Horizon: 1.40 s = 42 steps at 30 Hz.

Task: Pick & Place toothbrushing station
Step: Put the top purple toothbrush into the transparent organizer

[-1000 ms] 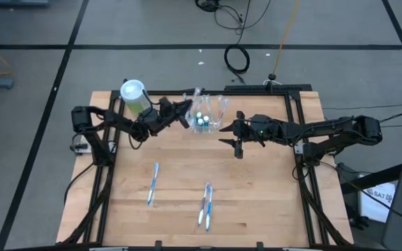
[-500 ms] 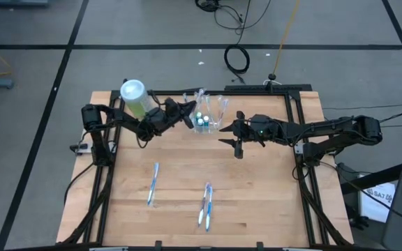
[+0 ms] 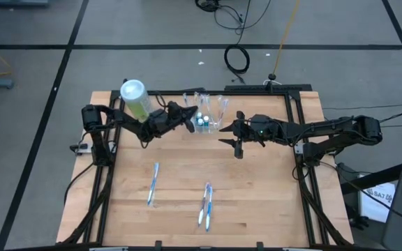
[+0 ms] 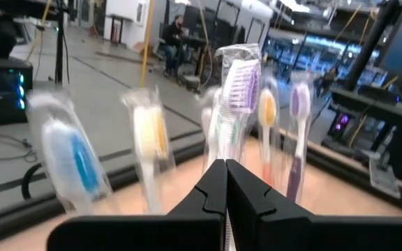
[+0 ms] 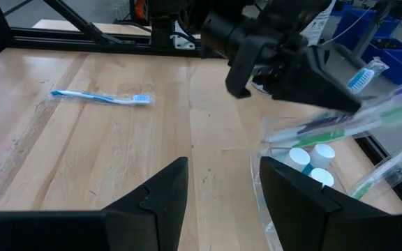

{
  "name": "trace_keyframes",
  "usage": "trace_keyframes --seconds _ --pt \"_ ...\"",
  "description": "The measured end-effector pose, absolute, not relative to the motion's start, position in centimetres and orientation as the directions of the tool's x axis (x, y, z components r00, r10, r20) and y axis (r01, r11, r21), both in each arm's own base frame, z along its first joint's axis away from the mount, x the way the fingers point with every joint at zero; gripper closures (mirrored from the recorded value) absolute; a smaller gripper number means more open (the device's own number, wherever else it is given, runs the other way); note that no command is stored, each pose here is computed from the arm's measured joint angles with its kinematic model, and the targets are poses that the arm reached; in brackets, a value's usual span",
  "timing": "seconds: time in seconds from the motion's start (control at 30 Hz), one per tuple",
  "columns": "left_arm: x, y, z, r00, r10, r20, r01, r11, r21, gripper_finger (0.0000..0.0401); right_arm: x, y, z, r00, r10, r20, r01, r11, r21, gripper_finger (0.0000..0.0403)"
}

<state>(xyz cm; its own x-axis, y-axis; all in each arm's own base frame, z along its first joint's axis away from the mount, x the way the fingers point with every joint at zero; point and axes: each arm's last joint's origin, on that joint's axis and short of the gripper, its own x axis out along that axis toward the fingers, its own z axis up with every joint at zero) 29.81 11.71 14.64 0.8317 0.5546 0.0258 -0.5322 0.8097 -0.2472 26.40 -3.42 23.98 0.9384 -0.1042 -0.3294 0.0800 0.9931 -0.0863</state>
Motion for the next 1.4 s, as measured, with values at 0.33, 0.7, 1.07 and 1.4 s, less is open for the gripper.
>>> trace_keyframes --seconds 0.33,0.7,1.07,1.4 --pt "30.0 11.1 13.7 0.825 0.561 -0.068 -0.56 0.797 -0.227 0.0401 26.4 -3.4 24.0 0.938 -0.104 -0.33 0.081 0.993 -0.082 0.0232" --pt "30.2 10.3 13.8 0.836 0.544 -0.071 -0.543 0.802 -0.249 0.0401 26.4 -3.4 23.9 0.936 -0.104 -0.337 0.082 0.993 -0.08 0.0232" --pt "29.6 9.1 15.4 0.797 0.578 -0.173 -0.603 0.771 -0.205 0.04 26.4 -3.4 23.9 0.936 -0.104 -0.337 0.082 0.993 -0.08 0.0232" --pt "28.6 7.7 17.0 0.747 0.616 -0.25 -0.657 0.74 -0.141 0.0395 26.4 -3.4 24.0 0.938 -0.105 -0.332 0.082 0.993 -0.08 0.0232"
